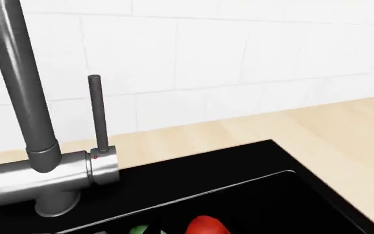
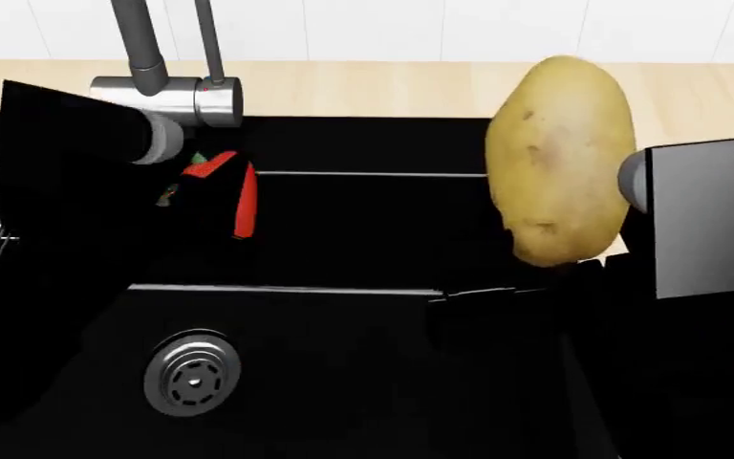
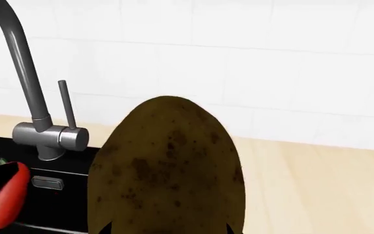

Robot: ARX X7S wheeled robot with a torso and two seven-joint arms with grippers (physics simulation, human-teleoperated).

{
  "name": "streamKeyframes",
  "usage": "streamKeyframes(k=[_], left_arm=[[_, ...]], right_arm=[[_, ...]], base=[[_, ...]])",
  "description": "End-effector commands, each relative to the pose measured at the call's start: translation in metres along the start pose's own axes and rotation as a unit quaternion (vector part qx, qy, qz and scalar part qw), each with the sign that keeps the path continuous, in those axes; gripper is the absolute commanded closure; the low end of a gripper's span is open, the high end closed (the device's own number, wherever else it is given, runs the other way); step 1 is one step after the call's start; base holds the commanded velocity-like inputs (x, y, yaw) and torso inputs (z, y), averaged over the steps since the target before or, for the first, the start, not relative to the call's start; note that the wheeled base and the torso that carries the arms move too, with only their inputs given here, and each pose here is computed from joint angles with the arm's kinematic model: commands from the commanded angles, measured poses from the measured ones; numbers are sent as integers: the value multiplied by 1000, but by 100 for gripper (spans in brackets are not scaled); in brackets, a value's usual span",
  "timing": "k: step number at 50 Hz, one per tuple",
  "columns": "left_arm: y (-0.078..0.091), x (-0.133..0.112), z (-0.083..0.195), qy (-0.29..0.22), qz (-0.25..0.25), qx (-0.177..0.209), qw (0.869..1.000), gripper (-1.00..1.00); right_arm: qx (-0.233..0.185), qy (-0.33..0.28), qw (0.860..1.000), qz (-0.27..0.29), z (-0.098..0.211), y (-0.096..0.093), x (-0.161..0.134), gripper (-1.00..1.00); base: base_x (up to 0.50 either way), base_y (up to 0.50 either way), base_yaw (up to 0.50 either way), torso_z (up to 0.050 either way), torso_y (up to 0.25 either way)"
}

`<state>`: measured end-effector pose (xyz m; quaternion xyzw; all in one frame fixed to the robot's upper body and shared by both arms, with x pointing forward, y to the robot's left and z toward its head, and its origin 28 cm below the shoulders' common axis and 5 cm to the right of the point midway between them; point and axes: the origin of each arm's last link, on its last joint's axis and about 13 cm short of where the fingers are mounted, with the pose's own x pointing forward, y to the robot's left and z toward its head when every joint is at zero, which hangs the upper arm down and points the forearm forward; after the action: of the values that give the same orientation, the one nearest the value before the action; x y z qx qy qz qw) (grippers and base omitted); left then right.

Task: Pick the vegetables from the sink and place them on the cutting board.

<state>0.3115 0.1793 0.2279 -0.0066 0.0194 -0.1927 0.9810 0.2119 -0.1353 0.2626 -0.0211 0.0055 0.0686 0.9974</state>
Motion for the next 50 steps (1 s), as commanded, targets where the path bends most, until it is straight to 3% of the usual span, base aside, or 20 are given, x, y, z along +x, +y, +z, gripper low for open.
streamKeyframes(k=[1,14,38,50], left_arm=[[7,-31,12,-58,-1,-6,998,100],[24,-40,12,-75,24,-24,997,100],[17,-43,11,-55,17,-25,998,100],[17,-41,5,-51,20,-24,998,100]], right_arm=[[-3,-13,1000,-4,-2,-4,0,100],[-11,-13,1000,2,-12,-8,0,100],[-12,3,1000,-1,-6,-4,2,100],[-9,-3,1000,5,-10,-5,3,100]], base=[[0,0,0,0,0],[0,0,0,0,0],[-234,-2,0,0,0],[-47,-201,0,0,0]])
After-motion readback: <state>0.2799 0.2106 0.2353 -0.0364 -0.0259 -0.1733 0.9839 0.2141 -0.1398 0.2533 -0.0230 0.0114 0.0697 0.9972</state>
